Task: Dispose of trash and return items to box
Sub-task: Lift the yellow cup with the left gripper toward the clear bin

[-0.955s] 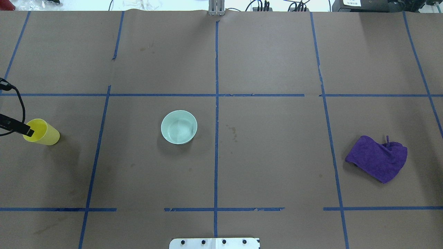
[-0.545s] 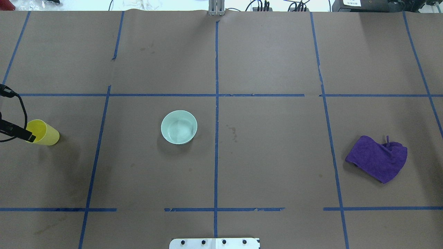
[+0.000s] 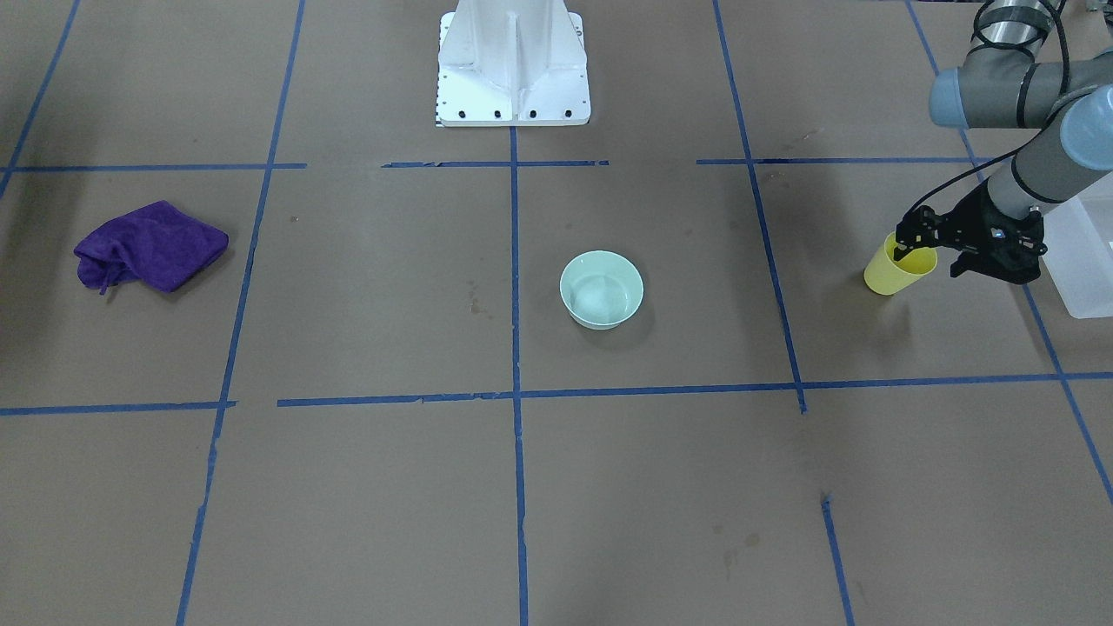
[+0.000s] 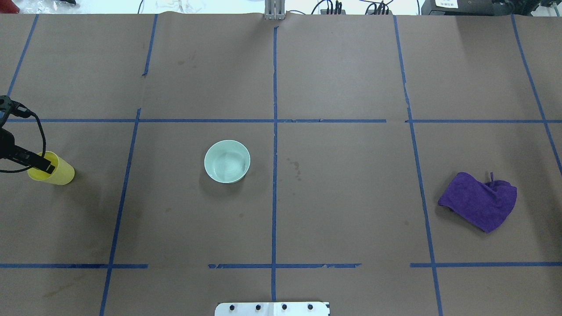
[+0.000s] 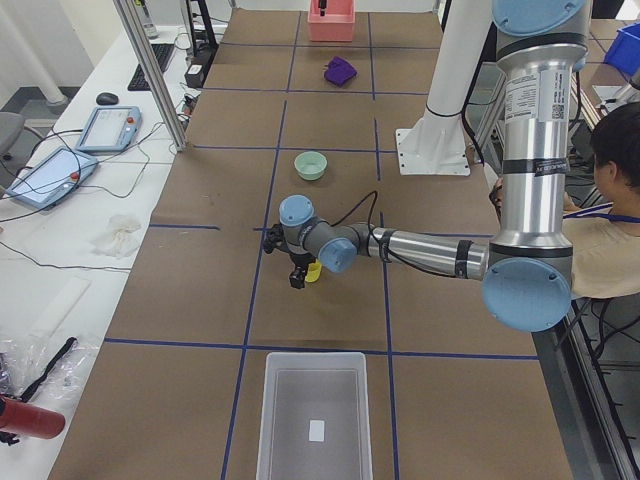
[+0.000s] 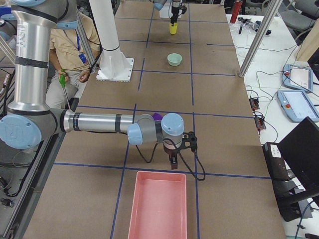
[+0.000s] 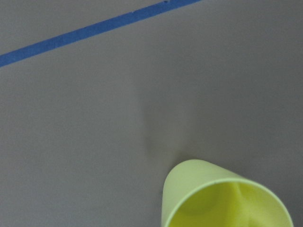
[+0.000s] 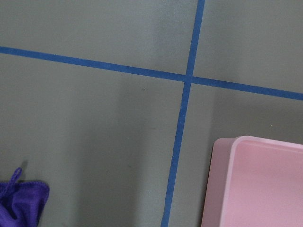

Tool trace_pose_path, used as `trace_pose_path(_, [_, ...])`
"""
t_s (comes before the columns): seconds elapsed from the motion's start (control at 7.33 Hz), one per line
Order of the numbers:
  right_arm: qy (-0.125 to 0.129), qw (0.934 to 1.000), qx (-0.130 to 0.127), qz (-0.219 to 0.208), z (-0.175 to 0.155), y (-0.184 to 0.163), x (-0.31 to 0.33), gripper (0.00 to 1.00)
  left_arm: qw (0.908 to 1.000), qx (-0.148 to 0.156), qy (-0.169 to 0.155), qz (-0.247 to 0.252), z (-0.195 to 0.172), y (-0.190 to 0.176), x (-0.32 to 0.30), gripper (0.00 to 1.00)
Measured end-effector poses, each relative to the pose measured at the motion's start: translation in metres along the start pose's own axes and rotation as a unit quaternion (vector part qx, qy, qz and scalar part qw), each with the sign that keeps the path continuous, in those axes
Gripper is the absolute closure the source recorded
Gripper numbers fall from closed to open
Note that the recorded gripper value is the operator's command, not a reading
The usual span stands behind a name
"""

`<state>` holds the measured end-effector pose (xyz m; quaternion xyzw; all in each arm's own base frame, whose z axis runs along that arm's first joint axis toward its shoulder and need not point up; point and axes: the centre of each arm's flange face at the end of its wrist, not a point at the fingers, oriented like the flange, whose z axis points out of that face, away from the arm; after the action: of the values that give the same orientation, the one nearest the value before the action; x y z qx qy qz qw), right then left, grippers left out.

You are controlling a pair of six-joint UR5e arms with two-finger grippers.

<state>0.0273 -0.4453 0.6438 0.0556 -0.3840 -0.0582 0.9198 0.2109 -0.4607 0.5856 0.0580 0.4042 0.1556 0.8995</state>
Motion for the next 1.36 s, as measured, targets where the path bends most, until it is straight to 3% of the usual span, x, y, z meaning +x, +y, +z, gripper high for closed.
trace_pose_path(0.14, [-0.001,1.0,-0.001,0.001,0.001,0.0,0.0,0.0,1.0,-0.002,-0.001,0.0,0.004,-0.002,-0.001,0.73])
trace_pose_path(0.27, [-0.002,1.0,-0.001,0.001,0.001,0.0,0.001,0.0,1.0,-0.005,-0.001,0.0,0.007,-0.002,-0.001,1.0])
trace_pose_path(0.82, [-0.012,0.9999,-0.004,0.003,0.003,0.001,0.001,0.0,1.0,-0.003,0.0,0.002,0.005,-0.002,0.003,1.0])
trace_pose_path(1.36, [-0.025,0.9997,-0.003,0.006,0.002,0.0,-0.003,0.0,0.9987,0.048,0.008,0.017,-0.06,-0.012,0.029,1.0])
